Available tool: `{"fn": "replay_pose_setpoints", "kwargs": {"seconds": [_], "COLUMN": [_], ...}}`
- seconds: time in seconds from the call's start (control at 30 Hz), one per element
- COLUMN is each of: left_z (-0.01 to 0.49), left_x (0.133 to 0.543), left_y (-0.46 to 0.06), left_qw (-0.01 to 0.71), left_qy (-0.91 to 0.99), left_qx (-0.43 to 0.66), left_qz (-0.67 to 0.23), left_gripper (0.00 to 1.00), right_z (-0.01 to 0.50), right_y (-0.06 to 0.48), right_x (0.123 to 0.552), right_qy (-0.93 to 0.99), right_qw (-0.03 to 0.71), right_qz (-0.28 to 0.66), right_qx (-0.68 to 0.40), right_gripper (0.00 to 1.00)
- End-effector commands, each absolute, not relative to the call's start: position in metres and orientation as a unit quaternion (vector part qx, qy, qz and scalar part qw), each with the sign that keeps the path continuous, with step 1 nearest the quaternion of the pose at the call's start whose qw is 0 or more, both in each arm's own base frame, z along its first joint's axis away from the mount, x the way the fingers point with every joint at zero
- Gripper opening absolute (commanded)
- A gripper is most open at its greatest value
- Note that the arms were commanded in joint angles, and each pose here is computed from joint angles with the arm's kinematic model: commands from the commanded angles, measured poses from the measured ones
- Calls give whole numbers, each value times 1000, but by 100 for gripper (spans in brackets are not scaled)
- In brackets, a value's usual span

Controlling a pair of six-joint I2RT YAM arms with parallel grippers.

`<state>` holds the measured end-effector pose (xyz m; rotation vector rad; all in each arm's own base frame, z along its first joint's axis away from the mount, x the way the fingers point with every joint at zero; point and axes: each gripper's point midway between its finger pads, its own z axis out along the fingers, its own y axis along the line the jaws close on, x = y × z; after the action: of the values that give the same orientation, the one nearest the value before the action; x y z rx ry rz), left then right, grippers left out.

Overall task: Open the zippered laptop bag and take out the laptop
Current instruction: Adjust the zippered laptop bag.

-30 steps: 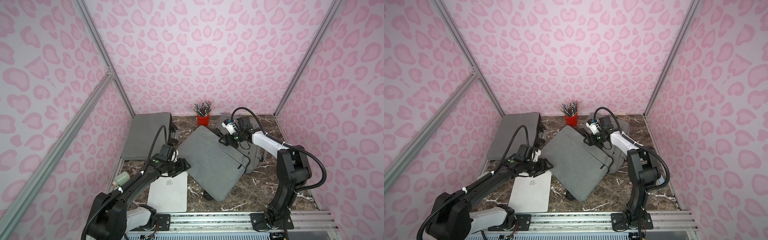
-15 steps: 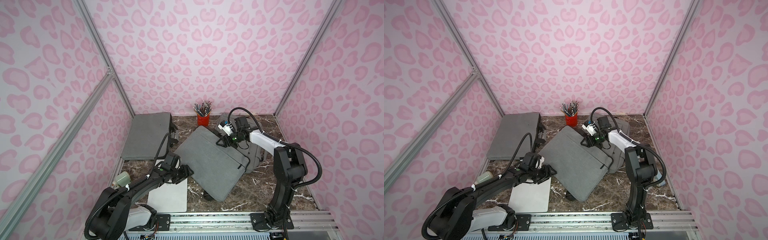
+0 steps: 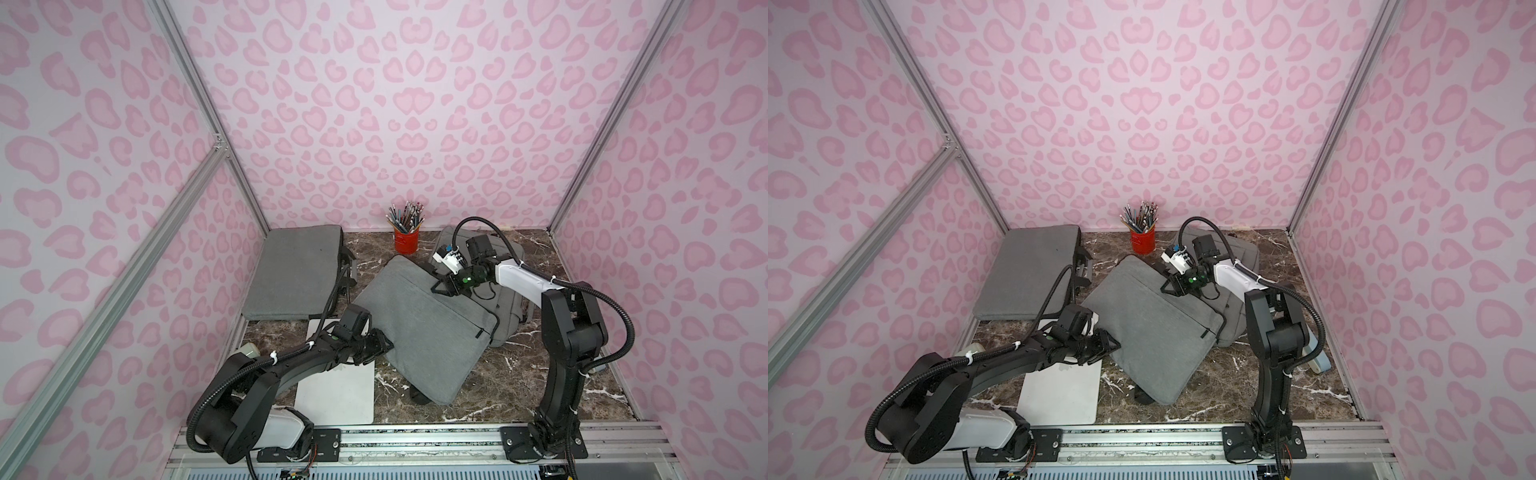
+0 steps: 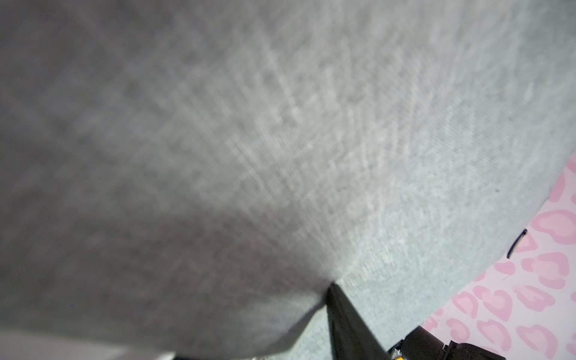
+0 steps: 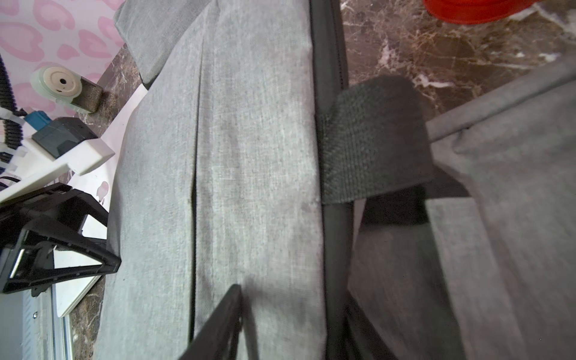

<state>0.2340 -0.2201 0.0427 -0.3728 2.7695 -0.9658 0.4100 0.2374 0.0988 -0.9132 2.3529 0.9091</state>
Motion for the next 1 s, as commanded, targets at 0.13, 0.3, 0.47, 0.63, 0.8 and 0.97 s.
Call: {"fn": "replay_pose_setpoints", "kwargs": {"seconds": [0.13,0.3,0.47,0.63,0.8,0.97], "left_z": [82,107,135,158,170,189], "left_x": [250,251,253,268,300,346], "left_y": [-224,-225,-224,-215,-209,-205], "left_qw": [143,152,162,162,147,159], "left_qy": [931,932,933,938,939,937], "left_qx": [-87,-69,-47,-27,-11,10], "left_qz": [-323,-320,-317,-305,-312,-312], "left_gripper": [21,8,7,7,4,4], "right_z": [100,119,144,172,189,197], "right_y": [240,242,243,240,240,254], "right_x": [387,382,370,362,350,333], "right_qy": [849,845,836,838,850,856], "right_qw": [188,204,223,254,297,325], "right_qz": [366,379,405,412,401,395], "right_qx": [-330,-319,-295,-250,-168,-78], "right_gripper": [8,0,0,0,0,0]}}
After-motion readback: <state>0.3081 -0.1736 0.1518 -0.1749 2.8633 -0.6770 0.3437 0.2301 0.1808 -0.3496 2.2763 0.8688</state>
